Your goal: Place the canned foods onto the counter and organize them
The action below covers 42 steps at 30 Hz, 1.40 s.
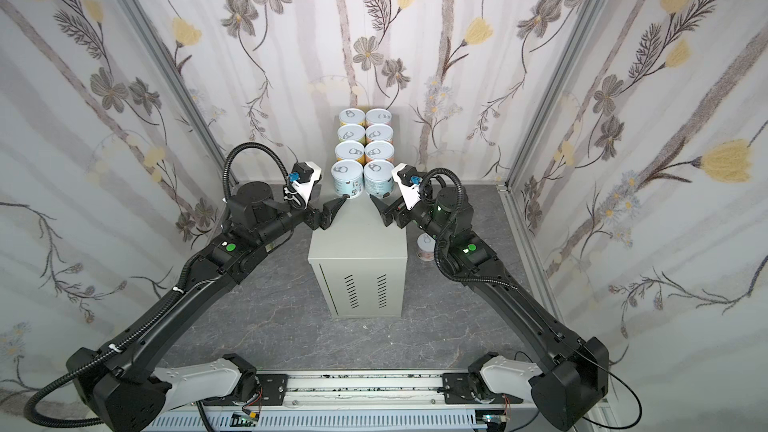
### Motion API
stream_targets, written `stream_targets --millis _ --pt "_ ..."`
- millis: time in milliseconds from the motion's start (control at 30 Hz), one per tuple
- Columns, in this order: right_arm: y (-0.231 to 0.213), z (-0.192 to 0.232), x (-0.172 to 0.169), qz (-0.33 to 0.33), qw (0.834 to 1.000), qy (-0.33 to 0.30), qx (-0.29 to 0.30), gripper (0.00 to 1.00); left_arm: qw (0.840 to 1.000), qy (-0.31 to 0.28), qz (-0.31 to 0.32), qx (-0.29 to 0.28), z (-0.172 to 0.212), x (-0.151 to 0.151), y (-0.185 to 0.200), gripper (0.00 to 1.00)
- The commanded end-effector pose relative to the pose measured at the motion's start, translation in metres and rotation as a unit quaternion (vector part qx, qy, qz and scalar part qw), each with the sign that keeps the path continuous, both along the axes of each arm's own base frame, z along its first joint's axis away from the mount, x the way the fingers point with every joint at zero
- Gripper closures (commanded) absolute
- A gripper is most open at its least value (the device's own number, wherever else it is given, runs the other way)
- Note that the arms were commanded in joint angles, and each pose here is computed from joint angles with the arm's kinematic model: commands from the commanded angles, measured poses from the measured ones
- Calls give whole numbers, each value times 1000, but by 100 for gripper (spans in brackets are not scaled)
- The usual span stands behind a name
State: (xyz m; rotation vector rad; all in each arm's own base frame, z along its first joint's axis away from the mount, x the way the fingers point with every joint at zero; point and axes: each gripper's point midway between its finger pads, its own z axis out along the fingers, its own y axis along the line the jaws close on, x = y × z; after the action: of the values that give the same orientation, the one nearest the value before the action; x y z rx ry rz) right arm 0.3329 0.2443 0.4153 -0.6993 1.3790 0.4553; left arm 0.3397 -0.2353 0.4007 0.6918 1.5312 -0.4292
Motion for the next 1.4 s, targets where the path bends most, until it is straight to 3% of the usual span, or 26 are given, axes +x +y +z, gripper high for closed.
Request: stream_targets --millis 0,300,567,833,1033,1267,1367 --pt "-21 14 -6 -40 999 -19 13 0 999 -27 12 -15 14 -1 9 11" --pt "-102 1 6 -183 983 4 21 0 997 -62 43 -26 29 1 42 2" --pt "-173 -71 35 -290 946 132 51 0 992 -74 98 -12 35 5 82 0" --pt "-177 -178 56 -266 901 329 95 0 988 -66 138 -10 22 14 107 0" --pt "-161 -235 61 -237 874 411 100 0 986 -56 158 -19 9 23 122 0" --pt "-157 -242 68 -231 872 415 113 0 962 -89 246 -75 39 59 154 0" --pt "-158 -226 72 -230 883 392 117 0 951 -99 275 -99 53 81 162 0"
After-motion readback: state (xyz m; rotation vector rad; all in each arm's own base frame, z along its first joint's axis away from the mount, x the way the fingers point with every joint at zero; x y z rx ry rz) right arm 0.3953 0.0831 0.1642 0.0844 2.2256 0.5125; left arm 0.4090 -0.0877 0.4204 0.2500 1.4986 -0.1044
